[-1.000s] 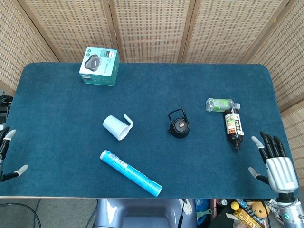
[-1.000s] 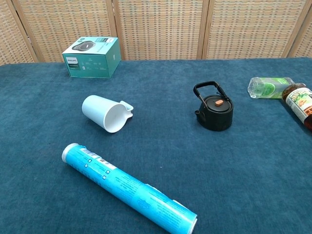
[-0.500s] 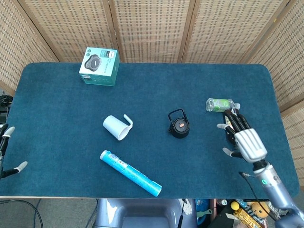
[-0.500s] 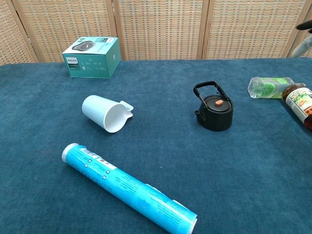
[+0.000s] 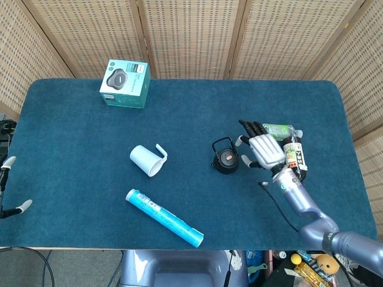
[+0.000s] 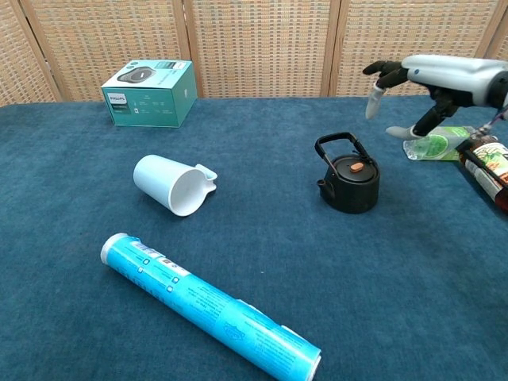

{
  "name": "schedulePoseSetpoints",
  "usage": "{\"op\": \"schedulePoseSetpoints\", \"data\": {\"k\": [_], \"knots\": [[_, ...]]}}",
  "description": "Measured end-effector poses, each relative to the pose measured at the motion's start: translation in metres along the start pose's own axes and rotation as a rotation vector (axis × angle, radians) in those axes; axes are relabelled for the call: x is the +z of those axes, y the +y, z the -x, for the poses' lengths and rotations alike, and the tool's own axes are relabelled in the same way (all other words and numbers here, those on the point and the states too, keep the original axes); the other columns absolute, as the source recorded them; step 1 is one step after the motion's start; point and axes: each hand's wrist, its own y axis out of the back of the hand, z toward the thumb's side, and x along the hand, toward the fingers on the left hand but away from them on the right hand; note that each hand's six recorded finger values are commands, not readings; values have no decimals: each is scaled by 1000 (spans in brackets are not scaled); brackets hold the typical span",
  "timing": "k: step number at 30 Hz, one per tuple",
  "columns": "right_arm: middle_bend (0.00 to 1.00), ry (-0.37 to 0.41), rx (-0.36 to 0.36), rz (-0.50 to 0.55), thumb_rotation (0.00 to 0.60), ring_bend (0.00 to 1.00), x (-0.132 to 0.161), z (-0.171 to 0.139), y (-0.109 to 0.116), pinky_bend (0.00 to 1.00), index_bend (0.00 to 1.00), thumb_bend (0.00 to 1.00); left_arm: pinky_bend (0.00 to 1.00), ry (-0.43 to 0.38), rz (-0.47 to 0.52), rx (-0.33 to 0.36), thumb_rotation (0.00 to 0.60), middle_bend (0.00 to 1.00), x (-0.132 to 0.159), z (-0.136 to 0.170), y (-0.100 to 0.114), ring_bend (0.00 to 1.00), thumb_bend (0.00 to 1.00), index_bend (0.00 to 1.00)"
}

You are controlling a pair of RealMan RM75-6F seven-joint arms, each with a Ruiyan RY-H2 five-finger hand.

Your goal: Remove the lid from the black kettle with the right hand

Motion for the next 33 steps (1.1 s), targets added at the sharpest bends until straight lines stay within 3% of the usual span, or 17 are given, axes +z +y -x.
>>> {"op": "schedulePoseSetpoints", "data": {"k": [14,33], "knots": [[0,-23,64,-56,600,0,21,37,-40,0,474,556,0,12,2,-23,600,0,-3,-5,-6,0,30,0],[0,-32,91,-105,600,0,13,34,-55,0,481,555,0,12,-2,-34,600,0,-2,-6,-9,0,30,0]]}}
